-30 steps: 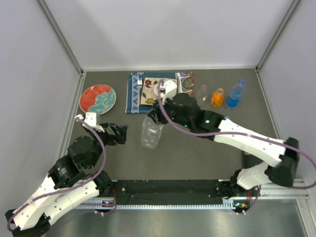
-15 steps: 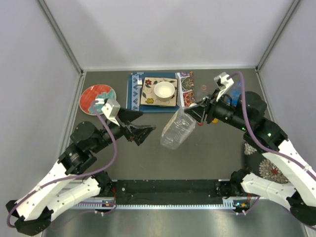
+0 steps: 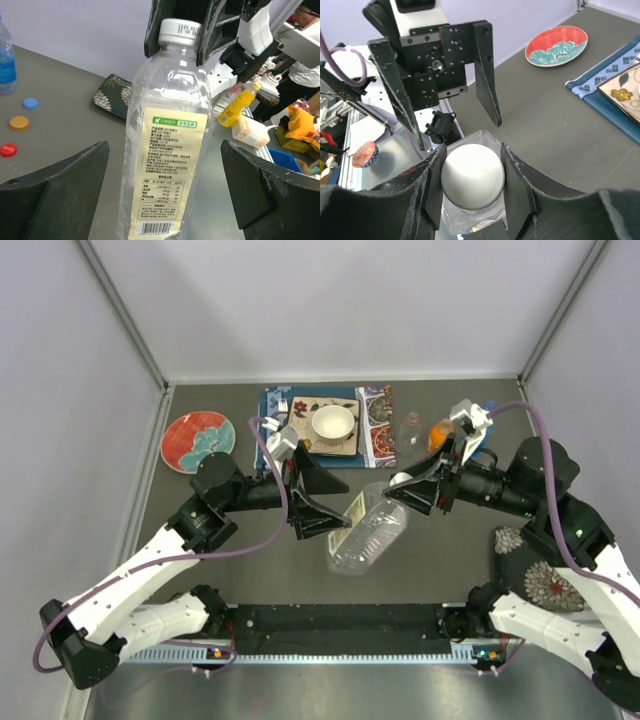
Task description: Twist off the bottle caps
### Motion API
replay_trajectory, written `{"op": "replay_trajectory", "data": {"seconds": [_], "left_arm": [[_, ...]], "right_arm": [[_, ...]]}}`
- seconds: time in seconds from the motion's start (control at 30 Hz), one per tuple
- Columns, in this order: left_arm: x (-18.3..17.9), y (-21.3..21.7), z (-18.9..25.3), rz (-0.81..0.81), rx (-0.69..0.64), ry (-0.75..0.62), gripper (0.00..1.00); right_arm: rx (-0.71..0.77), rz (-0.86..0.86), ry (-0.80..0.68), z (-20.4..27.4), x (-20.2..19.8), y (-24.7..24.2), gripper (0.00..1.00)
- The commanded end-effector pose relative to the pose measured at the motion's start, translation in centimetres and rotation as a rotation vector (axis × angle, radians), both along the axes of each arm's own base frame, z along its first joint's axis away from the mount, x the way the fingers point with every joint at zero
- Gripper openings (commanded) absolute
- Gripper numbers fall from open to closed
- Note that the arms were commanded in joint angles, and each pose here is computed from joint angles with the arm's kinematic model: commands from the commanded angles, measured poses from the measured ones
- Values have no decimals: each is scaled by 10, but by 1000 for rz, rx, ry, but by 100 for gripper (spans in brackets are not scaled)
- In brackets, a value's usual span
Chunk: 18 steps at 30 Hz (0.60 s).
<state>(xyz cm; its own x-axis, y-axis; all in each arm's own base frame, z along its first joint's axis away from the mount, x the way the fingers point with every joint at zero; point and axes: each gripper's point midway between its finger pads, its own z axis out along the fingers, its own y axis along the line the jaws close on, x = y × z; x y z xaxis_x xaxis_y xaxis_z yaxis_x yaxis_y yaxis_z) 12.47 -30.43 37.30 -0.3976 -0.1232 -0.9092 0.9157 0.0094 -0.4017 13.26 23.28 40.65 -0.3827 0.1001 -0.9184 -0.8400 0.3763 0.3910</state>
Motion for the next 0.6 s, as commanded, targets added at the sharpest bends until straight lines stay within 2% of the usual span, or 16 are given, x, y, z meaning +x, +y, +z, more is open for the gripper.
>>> {"op": "replay_trajectory", "data": {"seconds": [0.0, 0.27, 0.57], "left_arm": [[-17, 5, 29, -80, -69, -83, 99], [-7, -3, 5, -72, -6, -43, 99], [-18, -6, 0, -156, -17, -38, 99]], "right_arm": [[80, 42, -90, 42, -14, -5, 0], [130, 86, -82, 55, -15, 5, 0], [153, 60, -68, 59, -4, 10, 0]]}}
